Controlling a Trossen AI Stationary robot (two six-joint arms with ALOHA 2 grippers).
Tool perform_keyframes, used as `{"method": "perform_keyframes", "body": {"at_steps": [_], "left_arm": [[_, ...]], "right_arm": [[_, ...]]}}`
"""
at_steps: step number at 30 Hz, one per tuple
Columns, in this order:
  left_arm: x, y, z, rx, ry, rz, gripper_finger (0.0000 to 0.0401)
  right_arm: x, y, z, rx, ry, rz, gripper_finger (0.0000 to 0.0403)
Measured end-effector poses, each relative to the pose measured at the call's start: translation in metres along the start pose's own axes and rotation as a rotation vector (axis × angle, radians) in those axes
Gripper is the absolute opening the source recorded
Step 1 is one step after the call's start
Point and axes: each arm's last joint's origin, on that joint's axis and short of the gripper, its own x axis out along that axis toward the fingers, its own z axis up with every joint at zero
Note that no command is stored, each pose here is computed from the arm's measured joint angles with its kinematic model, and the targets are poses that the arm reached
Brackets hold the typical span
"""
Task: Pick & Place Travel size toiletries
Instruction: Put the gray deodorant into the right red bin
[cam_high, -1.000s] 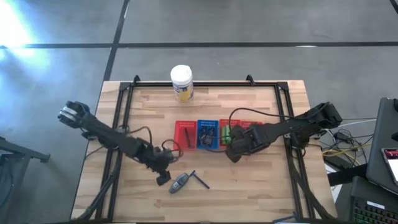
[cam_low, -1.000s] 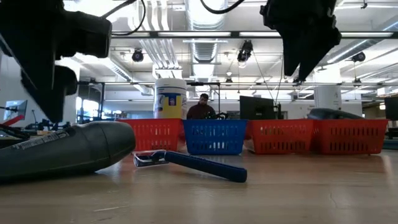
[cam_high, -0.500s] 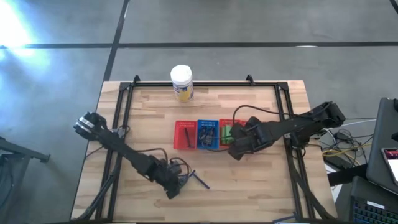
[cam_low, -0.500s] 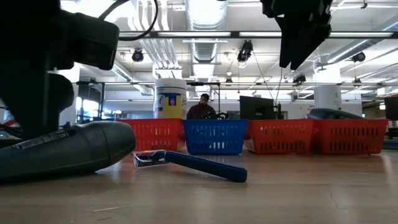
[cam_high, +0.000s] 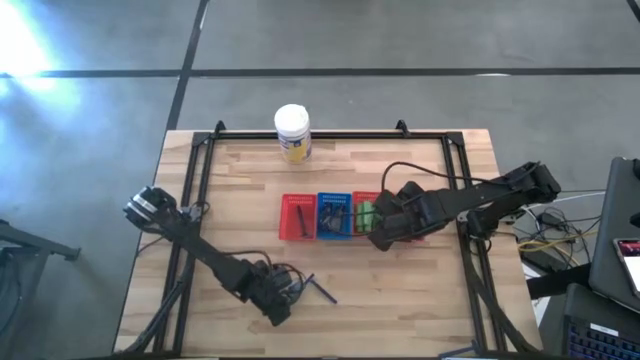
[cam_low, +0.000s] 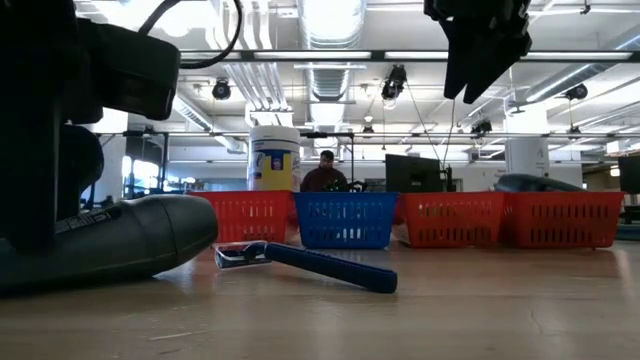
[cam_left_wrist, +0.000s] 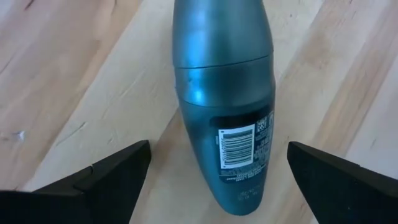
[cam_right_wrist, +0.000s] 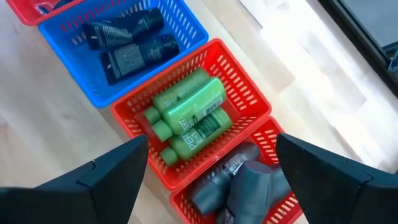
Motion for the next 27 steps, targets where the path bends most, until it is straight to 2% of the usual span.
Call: {"method": "perform_keyframes", "body": {"at_steps": [8, 13, 22, 27], "left_arm": [[0.006, 0.005, -0.001, 0.016, -0.025, 0.068, 0.0360], [0.006, 0.008, -0.002, 0.044, -0.035, 0.101, 0.0310], [0.005, 0.012, -0.001, 0.084, -0.072, 0.143, 0.0191], [-0.014, 0.011, 0.003, 0.095, -0.103, 0.109, 0.0181]], "right_arm": [[0.002, -0.002, 0.002, -0.046, 0.002, -0.006, 0.0334], [0.002, -0.003, 0.003, -0.069, 0.002, -0.007, 0.0328], [0.004, -0.005, 0.005, -0.071, 0.006, -0.010, 0.0316], [0.001, -0.005, 0.006, -0.099, 0.030, 0.061, 0.0307]]}}
